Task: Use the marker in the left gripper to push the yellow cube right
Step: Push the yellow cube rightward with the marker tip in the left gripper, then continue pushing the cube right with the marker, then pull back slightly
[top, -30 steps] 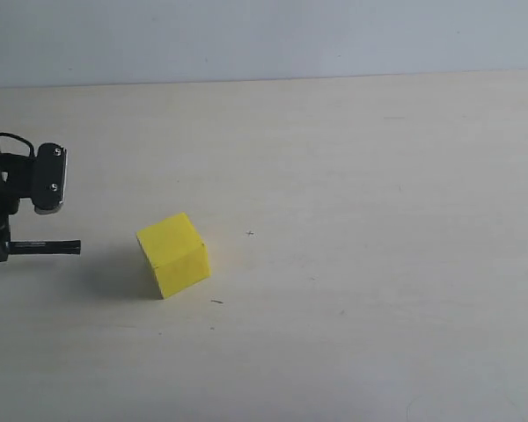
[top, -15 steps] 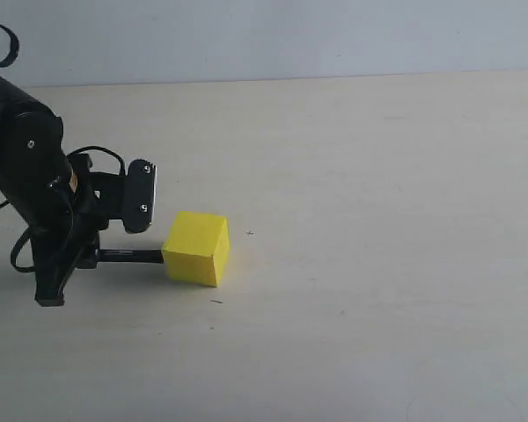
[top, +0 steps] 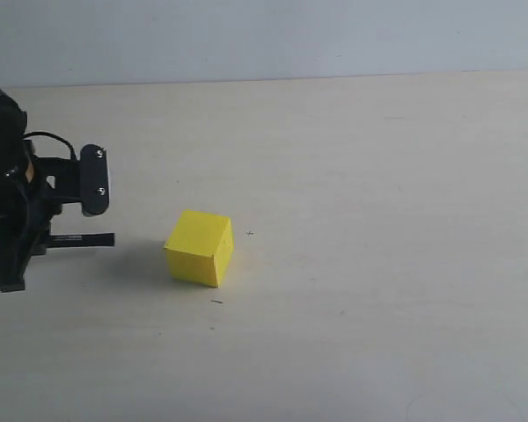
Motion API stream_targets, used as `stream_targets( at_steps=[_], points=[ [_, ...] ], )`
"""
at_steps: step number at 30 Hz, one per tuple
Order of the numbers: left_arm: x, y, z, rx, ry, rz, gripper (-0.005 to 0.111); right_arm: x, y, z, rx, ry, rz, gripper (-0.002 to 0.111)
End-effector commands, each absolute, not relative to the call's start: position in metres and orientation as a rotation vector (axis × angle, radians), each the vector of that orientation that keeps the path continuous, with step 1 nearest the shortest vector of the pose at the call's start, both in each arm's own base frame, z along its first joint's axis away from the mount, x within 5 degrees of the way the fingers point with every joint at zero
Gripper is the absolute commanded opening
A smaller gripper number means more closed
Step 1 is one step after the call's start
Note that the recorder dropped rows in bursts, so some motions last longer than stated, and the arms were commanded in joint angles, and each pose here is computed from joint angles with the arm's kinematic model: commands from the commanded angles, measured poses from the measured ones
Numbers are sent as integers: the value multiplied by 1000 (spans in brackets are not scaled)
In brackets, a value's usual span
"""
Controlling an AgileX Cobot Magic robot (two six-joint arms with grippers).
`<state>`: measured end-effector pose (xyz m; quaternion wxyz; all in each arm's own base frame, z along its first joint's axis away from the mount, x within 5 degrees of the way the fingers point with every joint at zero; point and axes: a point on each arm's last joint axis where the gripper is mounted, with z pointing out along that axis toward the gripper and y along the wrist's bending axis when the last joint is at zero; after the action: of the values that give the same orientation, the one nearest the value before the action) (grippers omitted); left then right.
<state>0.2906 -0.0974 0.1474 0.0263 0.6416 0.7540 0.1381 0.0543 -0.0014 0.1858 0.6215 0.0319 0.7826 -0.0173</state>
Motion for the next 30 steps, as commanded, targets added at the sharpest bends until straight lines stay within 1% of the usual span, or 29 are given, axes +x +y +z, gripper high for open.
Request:
stream_targets(
  at_steps=[1,4,6,9,14,19,23,27,30],
  points=[
    [281,-139,142,2005,2178,248,0,54,-1,186,69,1788,-42,0],
    [271,-164,143,2044,2075,222,0,54,-1,186,69,1788,-42,0],
    [264,-171,144,2096,2054,223,0,54,-1,186,69,1788,-42,0],
    [262,-166,143,2128,2096,235,0,54,-1,186,69,1788,-42,0],
    [267,-151,143,2086,2192,323,0,54,-1,186,69,1788,-42,0],
    [270,-154,144,2053,2160,311,0,54,-1,186,69,1788,-42,0],
    [268,-174,142,1977,2096,212,0,54,-1,186,69,1788,-42,0],
    [261,-201,140,1986,1950,158,0,54,-1,186,69,1788,-42,0],
    [258,-203,138,2013,1950,157,0,54,-1,186,69,1788,-42,0]
  ],
)
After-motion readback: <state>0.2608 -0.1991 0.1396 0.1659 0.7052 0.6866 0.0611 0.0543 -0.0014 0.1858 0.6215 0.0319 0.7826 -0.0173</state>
